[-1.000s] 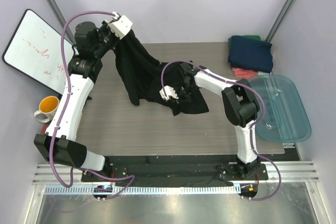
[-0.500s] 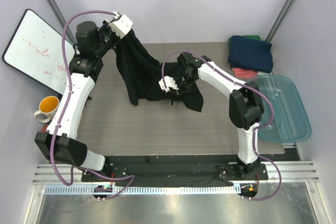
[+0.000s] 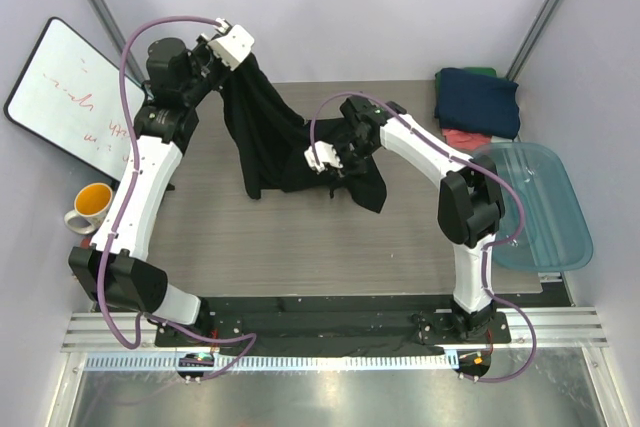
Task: Fold and stack the t-shirts
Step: Flatten out the tshirt
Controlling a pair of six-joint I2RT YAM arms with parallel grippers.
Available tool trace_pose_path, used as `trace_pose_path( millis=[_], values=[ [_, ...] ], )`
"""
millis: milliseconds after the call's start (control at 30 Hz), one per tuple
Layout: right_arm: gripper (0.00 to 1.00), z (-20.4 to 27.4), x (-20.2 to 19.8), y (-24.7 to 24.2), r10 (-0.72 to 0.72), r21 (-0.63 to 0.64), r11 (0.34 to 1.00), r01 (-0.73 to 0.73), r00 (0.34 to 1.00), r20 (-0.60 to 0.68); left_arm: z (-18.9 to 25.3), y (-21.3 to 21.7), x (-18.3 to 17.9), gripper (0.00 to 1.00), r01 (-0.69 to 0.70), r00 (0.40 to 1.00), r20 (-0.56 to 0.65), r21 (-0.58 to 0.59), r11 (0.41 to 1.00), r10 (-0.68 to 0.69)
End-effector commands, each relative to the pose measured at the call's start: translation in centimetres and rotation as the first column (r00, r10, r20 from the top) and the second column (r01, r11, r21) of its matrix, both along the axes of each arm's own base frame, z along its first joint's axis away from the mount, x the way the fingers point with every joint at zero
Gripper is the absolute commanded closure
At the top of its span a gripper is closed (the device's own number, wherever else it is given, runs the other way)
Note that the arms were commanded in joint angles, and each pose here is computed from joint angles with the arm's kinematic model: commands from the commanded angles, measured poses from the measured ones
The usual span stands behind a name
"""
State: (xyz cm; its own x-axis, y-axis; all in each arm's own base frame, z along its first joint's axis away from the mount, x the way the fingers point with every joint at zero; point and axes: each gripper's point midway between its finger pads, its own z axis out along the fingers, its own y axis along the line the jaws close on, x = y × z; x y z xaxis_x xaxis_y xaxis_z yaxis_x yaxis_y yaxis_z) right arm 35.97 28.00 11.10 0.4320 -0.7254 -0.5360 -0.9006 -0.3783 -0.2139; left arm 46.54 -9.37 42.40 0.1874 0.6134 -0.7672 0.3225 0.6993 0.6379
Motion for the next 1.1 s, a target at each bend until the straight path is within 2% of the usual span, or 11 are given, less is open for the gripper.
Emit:
trace_pose_path(
  millis=[0,33,67,367,400,433,467,500,633,833,1067],
  values=[
    [0.73,2.4,0.9,0.8,-0.042,0.063,0.997,0.042,0.999,0.008,5.0,-0.3,-0.2,1.0,0.014,0.99,0.142,-0.031,0.999,-0.01],
    [0.66,2.5,0.9,0.8,-0.043,0.068,0.997,0.043,0.999,0.005,5.1,-0.4,-0.2,1.0,0.016,0.99,0.142,-0.033,0.999,-0.011],
    [0.99,2.4,0.8,0.8,-0.026,0.063,0.998,0.025,1.0,0.01,5.1,-0.4,-0.2,1.0,0.016,0.99,0.143,-0.033,0.999,-0.011],
    [0.99,1.7,0.2,0.1,-0.015,0.029,0.999,0.015,1.0,-0.014,5.1,-0.4,-0.2,1.0,0.014,0.99,0.143,-0.031,0.999,-0.01],
    [0.96,1.3,0.0,-0.1,-0.006,0.015,1.0,0.007,1.0,-0.018,4.9,-0.4,-0.2,1.0,0.016,0.99,0.139,-0.033,0.999,-0.011],
    [0.76,0.7,-0.3,-0.3,0.003,-0.004,1.0,-0.004,1.0,-0.025,4.9,-0.4,-0.2,1.0,0.014,0.99,0.138,-0.032,0.999,-0.01],
    [0.7,0.2,-0.4,-0.7,0.02,-0.024,0.999,-0.021,1.0,-0.019,4.9,-0.5,-0.3,1.0,0.017,0.99,0.137,-0.033,0.999,-0.013],
    [0.68,-0.2,-0.6,-0.8,0.028,-0.029,0.999,-0.029,0.999,-0.024,4.8,-0.5,-0.3,1.0,0.019,0.991,0.137,-0.032,0.999,-0.014],
    [0.63,-2.7,-2.4,-1.1,0.042,-0.055,0.997,-0.047,0.995,-0.092,4.8,-0.5,-0.3,1.0,0.017,0.991,0.134,-0.033,0.999,-0.013],
    [0.63,-4.8,-4.5,-0.6,0.029,-0.05,0.998,-0.039,0.981,-0.192,4.3,-0.6,-0.4,1.0,0.018,0.993,0.115,-0.029,0.999,-0.015],
    [0.62,-6.2,-4.7,-0.2,0.008,-0.047,0.999,-0.018,0.979,-0.203,4.0,-0.7,-0.5,1.0,0.021,0.994,0.105,-0.034,0.999,-0.018]
  ],
)
